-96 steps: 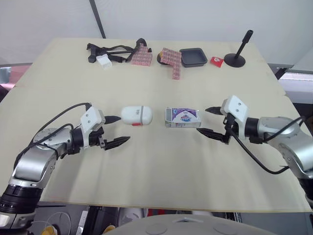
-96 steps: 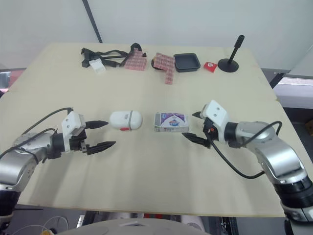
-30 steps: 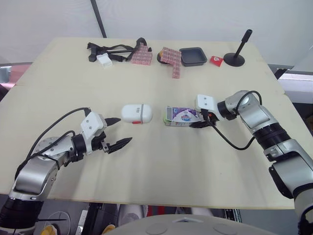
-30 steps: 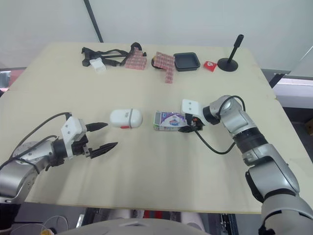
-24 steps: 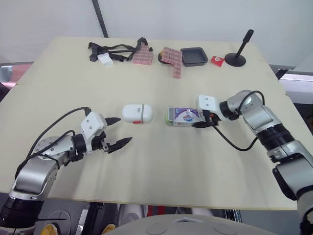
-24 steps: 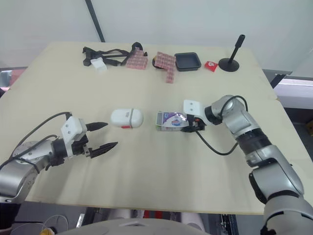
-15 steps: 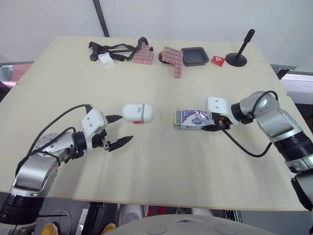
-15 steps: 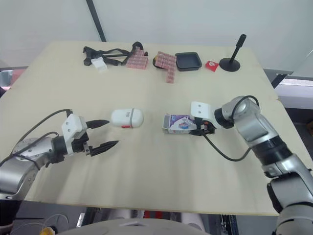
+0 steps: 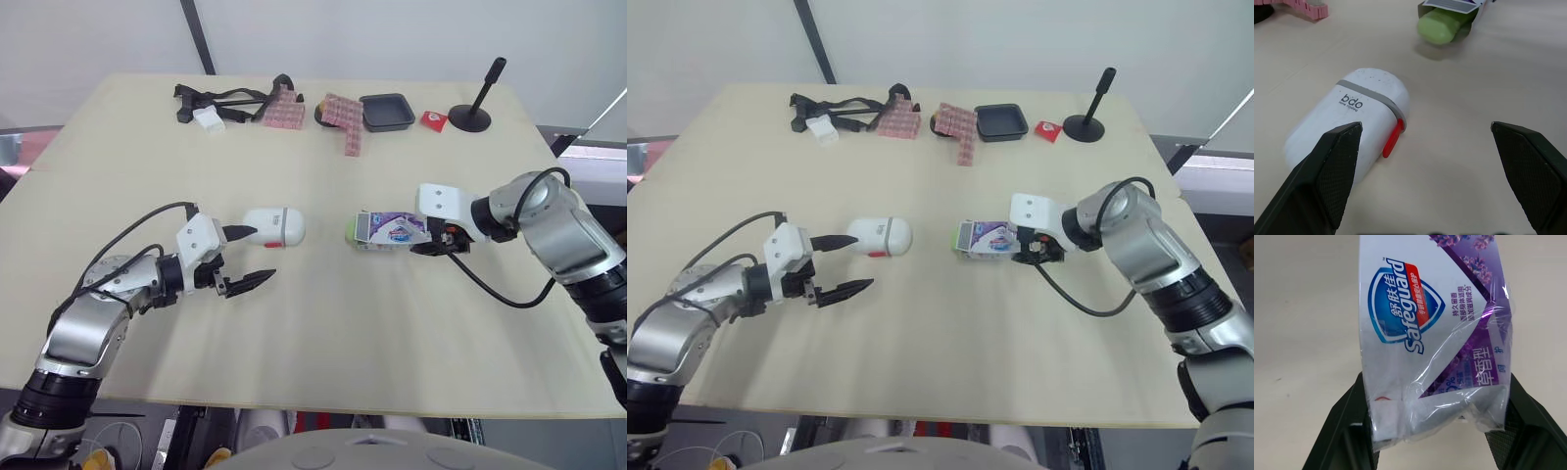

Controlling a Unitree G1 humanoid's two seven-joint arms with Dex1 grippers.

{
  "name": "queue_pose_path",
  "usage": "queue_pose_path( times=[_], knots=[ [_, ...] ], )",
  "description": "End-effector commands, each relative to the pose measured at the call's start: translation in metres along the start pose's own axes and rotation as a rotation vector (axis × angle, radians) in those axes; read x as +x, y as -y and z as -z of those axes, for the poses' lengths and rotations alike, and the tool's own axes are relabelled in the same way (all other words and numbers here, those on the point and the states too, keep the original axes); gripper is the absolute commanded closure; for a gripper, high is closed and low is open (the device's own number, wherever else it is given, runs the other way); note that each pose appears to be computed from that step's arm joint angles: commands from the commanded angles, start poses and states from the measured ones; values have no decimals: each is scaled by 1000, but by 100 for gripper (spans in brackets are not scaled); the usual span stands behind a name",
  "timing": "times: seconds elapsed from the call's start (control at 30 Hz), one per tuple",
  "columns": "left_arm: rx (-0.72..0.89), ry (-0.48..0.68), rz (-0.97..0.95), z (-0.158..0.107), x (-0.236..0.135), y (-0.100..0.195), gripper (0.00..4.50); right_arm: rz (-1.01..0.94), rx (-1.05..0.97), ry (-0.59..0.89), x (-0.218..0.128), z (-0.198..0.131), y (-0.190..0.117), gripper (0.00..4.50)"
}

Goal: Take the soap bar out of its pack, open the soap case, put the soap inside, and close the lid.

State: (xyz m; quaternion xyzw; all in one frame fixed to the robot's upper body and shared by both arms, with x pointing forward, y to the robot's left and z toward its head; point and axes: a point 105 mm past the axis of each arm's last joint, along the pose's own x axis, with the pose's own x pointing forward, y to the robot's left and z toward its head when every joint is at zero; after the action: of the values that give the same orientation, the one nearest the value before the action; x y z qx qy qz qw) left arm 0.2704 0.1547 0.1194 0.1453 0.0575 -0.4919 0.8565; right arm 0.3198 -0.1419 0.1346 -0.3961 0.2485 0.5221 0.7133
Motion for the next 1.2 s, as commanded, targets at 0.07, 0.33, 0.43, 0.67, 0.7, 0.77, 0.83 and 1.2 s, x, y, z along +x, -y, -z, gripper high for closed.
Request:
queue_pose_path(
  times=[0.07, 0.33, 0.43, 0.67, 0.7, 0.77, 0.83, 1.2],
  knots=[
    [34, 15, -13, -5, -2, -5, 0, 28, -18, -35, -18, 7, 5, 181],
    [42, 13, -8, -6, -2, -5, 0, 64, -26, -113, -26, 31, 11, 181],
    [46, 11, -4, -6, -2, -6, 0, 76, -21, -123, -33, 36, 10, 181],
    [50, 9, 6, -5, 0, -5, 0, 150, 25, -168, -59, 54, 13, 181],
    [50, 8, 9, -5, 0, -5, 0, 174, 44, -174, -65, 57, 14, 181],
    [50, 7, 12, -5, -1, -6, 0, 266, 85, -158, -77, 60, 18, 181],
    [50, 10, 11, -5, -2, -7, 0, 347, 162, -110, -82, 57, 20, 181],
    [89, 95, 88, -20, 4, -5, 0, 800, 1010, -32, -87, 100, 17, 181]
  ],
)
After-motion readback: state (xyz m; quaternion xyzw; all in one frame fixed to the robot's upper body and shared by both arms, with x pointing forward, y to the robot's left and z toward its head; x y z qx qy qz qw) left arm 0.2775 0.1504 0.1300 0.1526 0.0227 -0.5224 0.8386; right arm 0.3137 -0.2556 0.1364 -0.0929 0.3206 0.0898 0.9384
